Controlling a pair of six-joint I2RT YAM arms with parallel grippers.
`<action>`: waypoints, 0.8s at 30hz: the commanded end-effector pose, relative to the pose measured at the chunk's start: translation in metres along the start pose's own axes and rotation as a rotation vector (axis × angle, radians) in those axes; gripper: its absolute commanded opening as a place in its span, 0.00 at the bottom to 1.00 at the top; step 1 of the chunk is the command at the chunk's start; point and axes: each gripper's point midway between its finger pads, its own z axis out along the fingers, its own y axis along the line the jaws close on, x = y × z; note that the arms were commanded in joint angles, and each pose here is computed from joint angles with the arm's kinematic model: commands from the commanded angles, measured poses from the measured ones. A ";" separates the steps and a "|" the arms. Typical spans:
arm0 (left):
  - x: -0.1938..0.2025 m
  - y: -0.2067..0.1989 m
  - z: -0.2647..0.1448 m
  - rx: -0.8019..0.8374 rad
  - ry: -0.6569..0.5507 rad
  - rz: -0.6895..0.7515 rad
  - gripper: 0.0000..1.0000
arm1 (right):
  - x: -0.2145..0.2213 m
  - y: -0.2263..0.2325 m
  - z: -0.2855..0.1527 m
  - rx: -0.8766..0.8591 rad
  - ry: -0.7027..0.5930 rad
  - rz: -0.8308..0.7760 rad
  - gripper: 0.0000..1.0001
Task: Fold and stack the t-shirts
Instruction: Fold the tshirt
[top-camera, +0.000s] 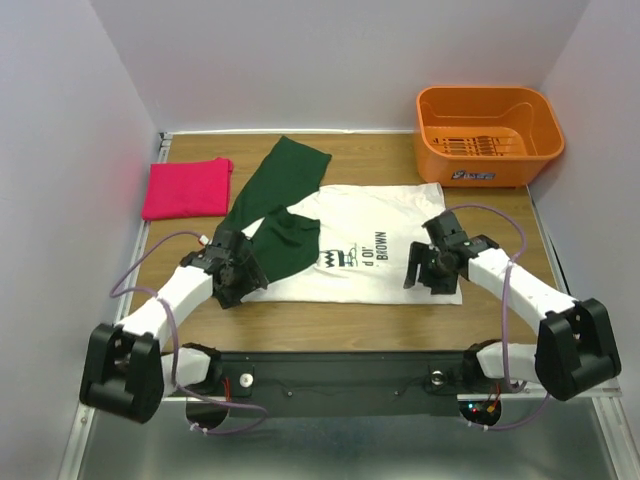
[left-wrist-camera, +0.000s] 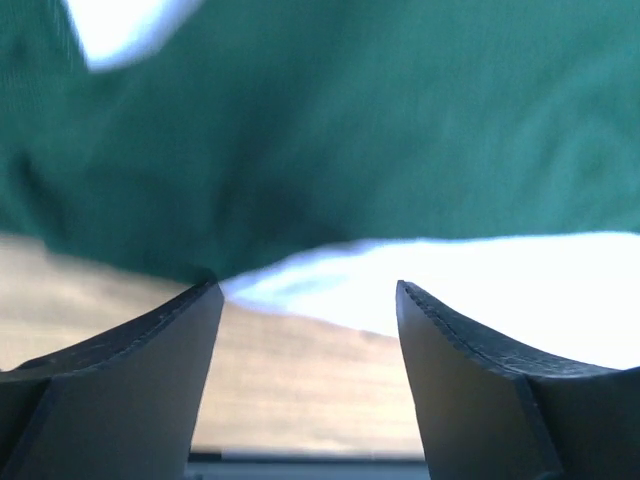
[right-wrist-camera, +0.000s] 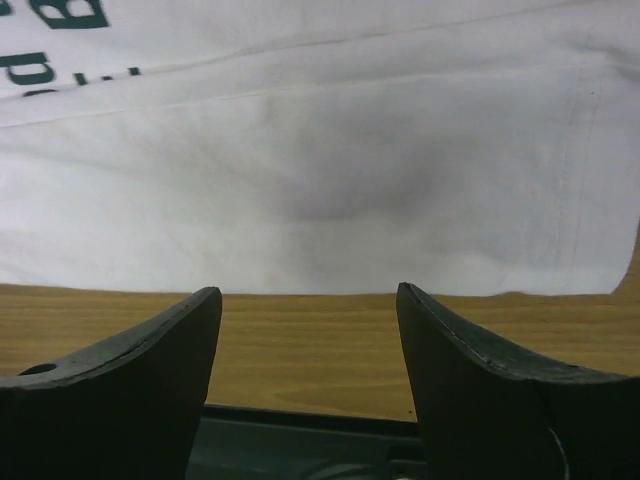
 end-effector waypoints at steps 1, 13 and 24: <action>0.007 -0.004 -0.034 0.076 -0.017 -0.052 0.84 | -0.019 0.020 -0.031 -0.083 -0.049 -0.020 0.77; -0.097 -0.039 -0.066 -0.014 -0.304 0.093 0.81 | -0.054 0.153 -0.031 -0.260 -0.156 -0.374 0.68; -0.188 0.004 -0.106 -0.136 -0.680 -0.013 0.81 | -0.012 0.323 0.002 -0.335 -0.249 -0.848 0.67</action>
